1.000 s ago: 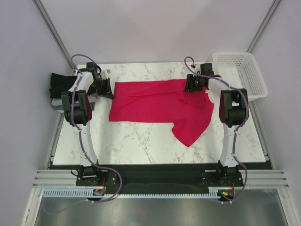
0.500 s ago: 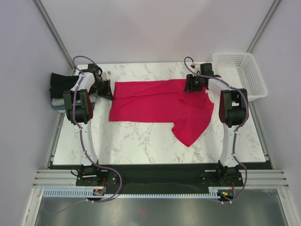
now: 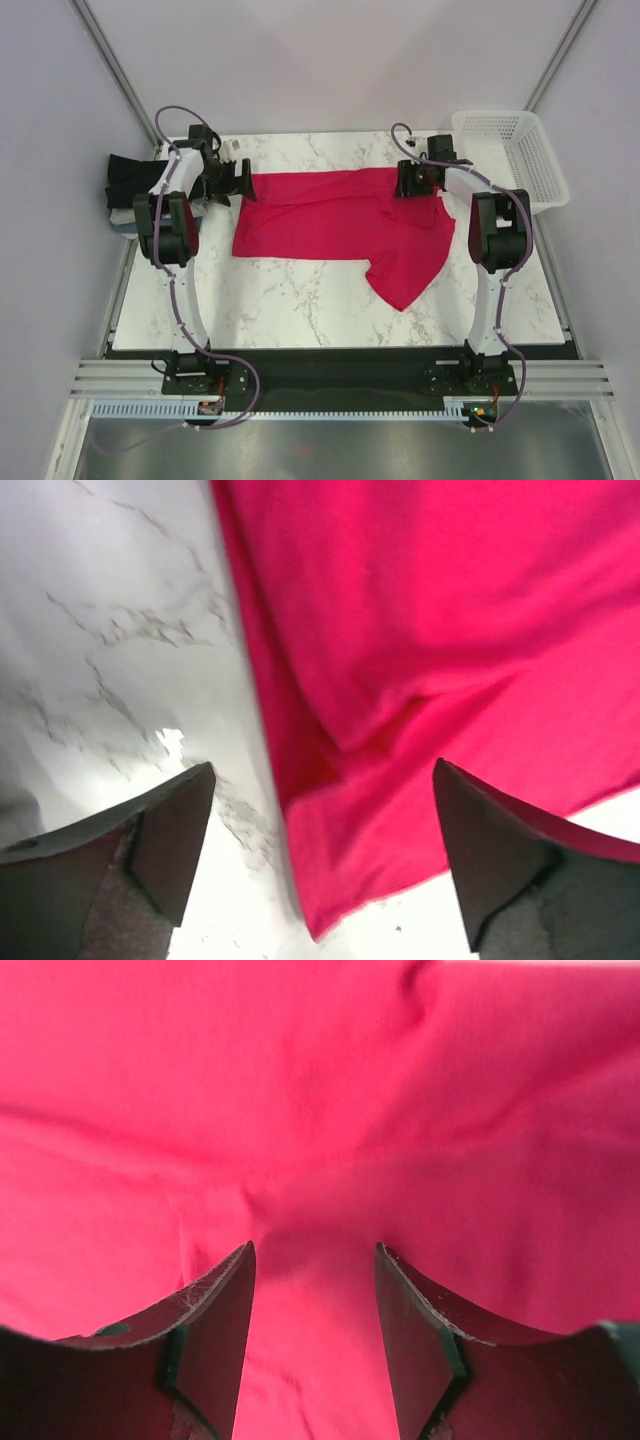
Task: Fold and stack the t-shirts
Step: Fold the tshirt
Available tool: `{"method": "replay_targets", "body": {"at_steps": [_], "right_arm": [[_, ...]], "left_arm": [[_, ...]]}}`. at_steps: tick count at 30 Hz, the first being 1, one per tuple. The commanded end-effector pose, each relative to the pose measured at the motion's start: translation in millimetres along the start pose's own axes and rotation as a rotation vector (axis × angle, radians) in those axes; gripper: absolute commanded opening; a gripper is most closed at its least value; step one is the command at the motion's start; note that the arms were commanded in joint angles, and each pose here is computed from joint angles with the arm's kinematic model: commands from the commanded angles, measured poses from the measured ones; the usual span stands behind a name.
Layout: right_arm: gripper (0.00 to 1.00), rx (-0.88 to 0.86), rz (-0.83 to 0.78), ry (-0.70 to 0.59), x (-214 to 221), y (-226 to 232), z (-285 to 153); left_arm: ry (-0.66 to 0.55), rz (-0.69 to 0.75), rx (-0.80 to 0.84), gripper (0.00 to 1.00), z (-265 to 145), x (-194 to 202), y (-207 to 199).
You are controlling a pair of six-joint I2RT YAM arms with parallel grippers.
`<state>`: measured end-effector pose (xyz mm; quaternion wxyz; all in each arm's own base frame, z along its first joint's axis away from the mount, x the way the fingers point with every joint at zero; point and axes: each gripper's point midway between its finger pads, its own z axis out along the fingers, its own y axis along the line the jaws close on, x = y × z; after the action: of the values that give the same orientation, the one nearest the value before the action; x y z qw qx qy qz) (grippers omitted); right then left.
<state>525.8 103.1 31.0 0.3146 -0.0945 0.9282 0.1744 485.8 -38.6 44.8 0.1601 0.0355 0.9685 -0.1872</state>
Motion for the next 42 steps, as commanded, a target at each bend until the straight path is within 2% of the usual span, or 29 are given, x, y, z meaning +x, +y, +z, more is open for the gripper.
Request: {"method": "replay_targets", "body": {"at_steps": [1, 3, 4, 5, 8, 10, 12, 13, 14, 16, 17, 18, 19, 20, 21, 22, 23, 24, 25, 26, 27, 28, 29, 30, 31, 33, 34, 38, 42], "right_arm": [[0.59, 0.031, -0.089, -0.087, -33.4, 10.8, -53.8], [0.6, 0.021, -0.147, -0.136, -45.2, 21.5, -81.5], [0.6, 0.02, -0.165, -0.151, -47.6, 24.3, -91.2], [0.61, 0.019, -0.185, -0.165, -49.5, 27.9, -99.7], [0.62, 0.019, -0.248, -0.203, -48.3, 39.4, -133.5], [0.62, 0.017, -0.319, -0.224, -43.3, 47.5, -158.0], [0.63, 0.027, -0.355, -0.224, -30.2, 52.6, -177.9], [0.63, 0.027, -0.383, -0.218, -22.8, 54.3, -183.3], [0.63, 0.018, -0.386, -0.203, -12.4, 56.5, -186.5], [0.63, -0.052, -0.414, -0.131, 29.5, 71.7, -194.1], [0.63, -0.071, -0.465, -0.07, 60.6, 72.1, -189.1], [0.63, -0.075, -0.514, -0.076, 70.9, 80.3, -202.0], [0.63, -0.098, -0.582, -0.067, 83.9, 93.5, -203.7], [0.63, -0.08, -0.685, -0.064, 93.1, 94.1, -206.7], [0.64, -0.071, -0.736, -0.077, 111.1, 97.9, -213.5], [0.64, -0.082, -0.796, -0.088, 119.7, 108.2, -214.6], [0.64, -0.072, -0.818, -0.064, 138.3, 105.0, -212.2], [0.64, -0.068, -0.861, -0.098, 139.8, 109.6, -219.6], [0.64, -0.077, -0.879, -0.101, 145.0, 114.8, -220.3], [0.63, -0.085, -0.879, -0.092, 152.7, 116.0, -219.5], [0.63, -0.103, -0.876, -0.093, 156.7, 120.5, -222.2], [0.62, -0.132, -0.886, -0.078, 163.7, 126.3, -221.4], [0.61, -0.148, -0.888, -0.058, 170.8, 127.8, -219.7], [0.61, -0.166, -0.9, -0.037, 177.6, 130.3, -217.5], [0.61, -0.174, -0.908, -0.023, 182.6, 130.0, -215.3], [0.6, -0.194, -0.93, 0.017, 195.4, 128.6, -210.6], [0.59, -0.211, -0.982, 0.032, 199.0, 129.7, -209.1], [0.55, -0.26, -1.152, 0.126, 223.2, 122.7, -199.7], [0.55, -0.276, -1.263, 0.122, 229.2, 119.7, -192.7]], "left_arm": [[-0.178, 0.116, 0.03, 1.0, -77.2, -29.9, -49.5], [-0.215, 0.134, 0.068, 1.0, -97.0, -30.7, -73.2], [-0.244, 0.134, 0.052, 1.0, -109.0, -33.9, -75.7], [-0.295, 0.167, 0.016, 1.0, -127.7, -39.5, -95.2], [-0.35, 0.218, 0.087, 1.0, -158.2, -35.3, -135.3], [-0.445, 0.276, 0.1, 1.0, -192.7, -36.7, -159.4], [-0.571, 0.347, 0.106, 1.0, -225.0, -41.0, -173.3], [-0.615, 0.395, 0.105, 1.0, -231.5, -40.8, -175.8], [-0.606, 0.42, 0.111, 1.0, -218.8, -28.3, -171.4], [-0.733, 0.388, 0.174, 1.0, -243.4, -29.9, -183.0], [-0.655, 0.329, 0.369, 1.0, -226.2, -5.3, -197.0], [-0.59, 0.188, 0.555, 1.0, -233.8, 5.9, -207.5], [-0.551, 0.202, 0.724, 0.89, -230.6, 4.3, -223.9], [-0.428, 0.175, 0.886, 0.77, -230.3, 22.5, -236.6], [-0.357, 0.062, 0.94, 0.69, -227.0, 23.9, -239.8], [-0.416, 0.07, 0.892, 0.7, -221.0, 20.6, -234.4], [-0.386, -0.004, 0.769, 0.73, -206.1, 27.8, -220.2], [-0.456, 0.2, 0.62, 0.75, -191.7, 27.8, -209.4], [-0.503, 0.264, 0.394, 0.76, -181.1, 15.6, -186.7], [-0.421, 0.299, 0.257, 0.79, -163.4, 34.5, -170.8], [-0.399, 0.465, 0.153, 0.81, -149.7, 42.2, -166.2], [-0.383, 0.494, 0.077, 0.82, -142.4, 47.7, -153.9], [-0.322, 0.473, 0.078, 0.82, -126.3, 71.4, -144.6], [-0.344, 0.534, -0.092, 0.92, -122.5, 64.2, -113.1], [-0.286, 0.544, -0.156, 0.94, -106.9, 83.1, -91.8], [-0.29, 0.622, -0.212, 0.95, -103.5, 88.5, -78.1], [-0.262, 0.614, -0.236, 0.95, -95.9, 100.7, -66.7], [-0.269, 0.566, -0.247, 0.94, -96.3, 105.4, -61.5], [-0.284, 0.527, -0.249, 0.95, -95.6, 99.0, -62.7]]}}
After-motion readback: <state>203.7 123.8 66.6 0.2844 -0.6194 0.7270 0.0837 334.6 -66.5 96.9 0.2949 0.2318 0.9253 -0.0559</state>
